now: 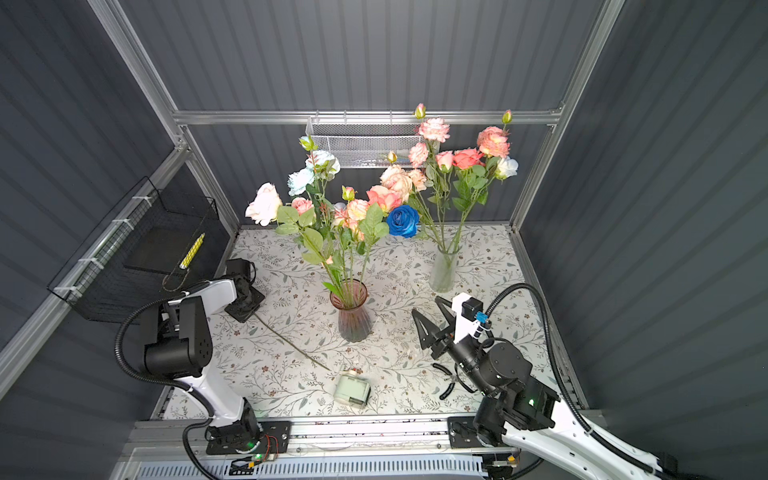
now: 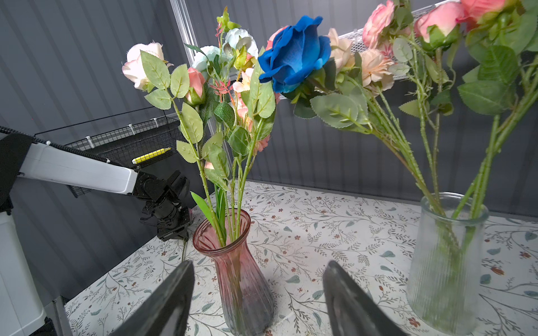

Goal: Arrange the flowers into the vase
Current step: 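Lift the pink rosebud upright off the table with the left gripper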

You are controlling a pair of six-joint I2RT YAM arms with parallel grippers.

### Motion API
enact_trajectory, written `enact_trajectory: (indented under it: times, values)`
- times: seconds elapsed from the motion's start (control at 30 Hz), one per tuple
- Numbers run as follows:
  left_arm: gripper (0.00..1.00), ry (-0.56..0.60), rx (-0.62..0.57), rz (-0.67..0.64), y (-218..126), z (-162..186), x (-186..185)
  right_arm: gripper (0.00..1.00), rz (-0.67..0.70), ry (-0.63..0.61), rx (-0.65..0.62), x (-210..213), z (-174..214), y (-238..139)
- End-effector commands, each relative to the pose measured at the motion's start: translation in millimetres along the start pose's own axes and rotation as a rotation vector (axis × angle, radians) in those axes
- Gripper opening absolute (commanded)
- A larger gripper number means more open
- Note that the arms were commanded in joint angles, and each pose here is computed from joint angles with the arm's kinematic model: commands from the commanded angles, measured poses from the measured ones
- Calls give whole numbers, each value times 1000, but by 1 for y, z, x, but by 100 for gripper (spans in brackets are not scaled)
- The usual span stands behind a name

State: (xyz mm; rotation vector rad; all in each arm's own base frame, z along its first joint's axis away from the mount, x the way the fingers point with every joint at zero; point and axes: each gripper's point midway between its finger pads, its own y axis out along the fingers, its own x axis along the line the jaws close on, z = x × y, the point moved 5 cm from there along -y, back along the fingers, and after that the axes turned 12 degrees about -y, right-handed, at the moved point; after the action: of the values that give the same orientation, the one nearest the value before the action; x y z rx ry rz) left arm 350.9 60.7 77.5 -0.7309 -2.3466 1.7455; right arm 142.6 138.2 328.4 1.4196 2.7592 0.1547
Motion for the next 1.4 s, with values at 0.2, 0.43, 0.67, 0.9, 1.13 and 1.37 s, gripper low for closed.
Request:
enact_trajectory:
  times: [0.2, 0.43, 0.67, 0.9, 1.13, 1.37]
  values:
    - [0, 4, 19, 178, -55, 20, 2, 73, 5, 27, -17, -1, -4, 0]
    - [0, 27, -19, 324, -102, 23, -6, 73, -11, 30, -11, 3, -7, 4]
    - [0, 51, -141, 481, -164, 7, -12, 73, -22, 25, -6, 5, -11, 7]
    - [0, 93, -167, 645, -218, 6, -24, 73, -32, 22, -8, 7, -17, 9]
    - [0, 132, -143, 863, -277, 9, -32, 73, -70, 21, -1, 13, -23, 13]
    - [0, 289, -202, 1066, -334, 6, -46, 74, -96, 17, 5, 18, -28, 17]
